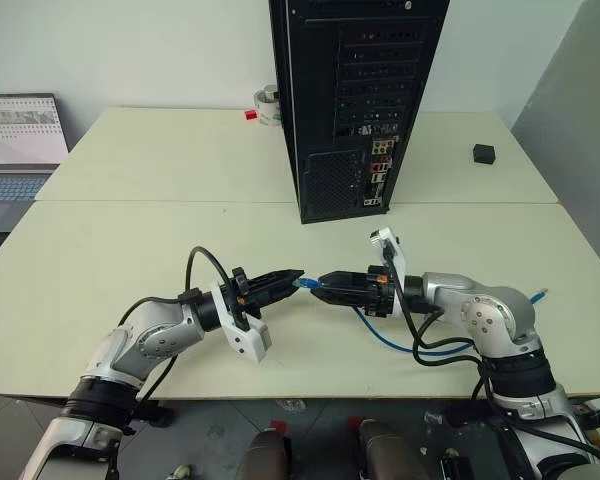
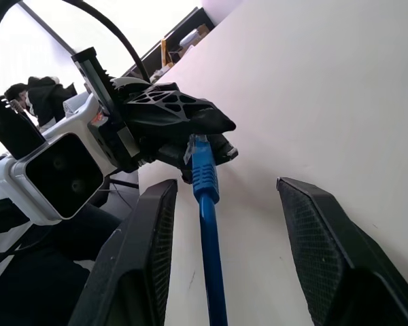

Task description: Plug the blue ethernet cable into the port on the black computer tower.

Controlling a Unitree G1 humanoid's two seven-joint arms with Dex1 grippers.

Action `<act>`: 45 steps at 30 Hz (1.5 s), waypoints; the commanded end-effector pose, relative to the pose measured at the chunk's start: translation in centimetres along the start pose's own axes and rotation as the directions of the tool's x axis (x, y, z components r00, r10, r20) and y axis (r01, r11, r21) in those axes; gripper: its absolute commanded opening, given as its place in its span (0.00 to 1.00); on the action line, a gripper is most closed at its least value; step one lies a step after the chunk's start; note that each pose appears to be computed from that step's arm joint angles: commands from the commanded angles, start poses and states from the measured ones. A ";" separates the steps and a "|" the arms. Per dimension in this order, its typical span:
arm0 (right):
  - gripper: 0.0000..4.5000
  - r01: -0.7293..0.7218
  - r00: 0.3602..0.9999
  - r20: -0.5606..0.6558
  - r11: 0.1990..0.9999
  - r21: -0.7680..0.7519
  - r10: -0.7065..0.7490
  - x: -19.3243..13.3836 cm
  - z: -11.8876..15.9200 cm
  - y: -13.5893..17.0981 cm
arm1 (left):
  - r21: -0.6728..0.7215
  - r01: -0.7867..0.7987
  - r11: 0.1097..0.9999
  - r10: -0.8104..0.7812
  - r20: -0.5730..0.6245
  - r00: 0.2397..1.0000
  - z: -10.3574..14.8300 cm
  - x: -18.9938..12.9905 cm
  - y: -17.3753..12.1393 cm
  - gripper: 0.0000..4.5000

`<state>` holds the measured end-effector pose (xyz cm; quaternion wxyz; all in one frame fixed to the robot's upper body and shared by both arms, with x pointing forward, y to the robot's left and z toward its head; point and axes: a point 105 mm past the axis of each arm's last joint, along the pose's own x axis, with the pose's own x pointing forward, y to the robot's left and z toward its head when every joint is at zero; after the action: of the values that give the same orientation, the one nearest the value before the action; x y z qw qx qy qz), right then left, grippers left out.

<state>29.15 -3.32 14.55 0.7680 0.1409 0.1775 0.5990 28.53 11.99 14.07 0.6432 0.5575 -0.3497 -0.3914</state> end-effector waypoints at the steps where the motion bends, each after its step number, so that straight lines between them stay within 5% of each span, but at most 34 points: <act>1: 0.55 -0.026 0.998 0.049 0.999 -0.023 0.027 0.0 1.4 0.6 | 0.022 -0.014 1.000 0.013 0.019 1.000 0.4 0.0 0.6 0.05; 15: 0.01 -0.020 0.998 0.054 1.000 -0.022 0.021 0.1 1.4 0.5 | 0.019 -0.014 1.000 0.014 0.012 1.000 0.3 0.1 0.5 0.05; 22: 0.00 -0.017 0.998 0.054 1.000 -0.024 0.019 0.3 1.5 0.4 | 0.005 -0.026 1.000 0.026 0.017 1.000 0.4 0.1 0.8 0.05; 24: 0.00 -0.018 0.998 0.053 0.999 -0.026 0.020 0.3 1.5 0.4 | -0.009 -0.038 0.999 0.038 0.018 0.999 0.4 -0.1 0.9 0.21; 32: 0.00 -0.004 0.997 0.076 0.998 -0.059 0.009 -0.1 2.4 0.5 | -0.211 -0.026 0.977 0.017 -0.045 0.999 -0.8 -0.2 0.3 0.56; 36: 0.00 0.125 0.979 0.183 0.978 -0.165 -0.094 -1.7 5.3 -0.1 | -0.472 -0.155 0.868 0.072 -0.190 0.979 -3.4 0.1 1.6 0.75; 39: 0.00 0.320 0.931 0.264 0.912 -0.257 -0.252 -3.3 6.8 -1.7 | -0.629 -0.250 0.736 0.100 -0.263 0.960 -4.8 0.8 3.1 0.75; 45: 0.00 0.687 0.716 0.449 0.653 -0.318 -0.535 -6.2 9.4 -4.9 | -0.799 -0.307 0.517 0.085 -0.309 0.947 -5.8 3.9 5.7 0.75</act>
<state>35.33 -9.15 19.57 0.9306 0.0150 -0.0011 0.3656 35.88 12.71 16.96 0.9019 0.2146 -0.1009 -0.3611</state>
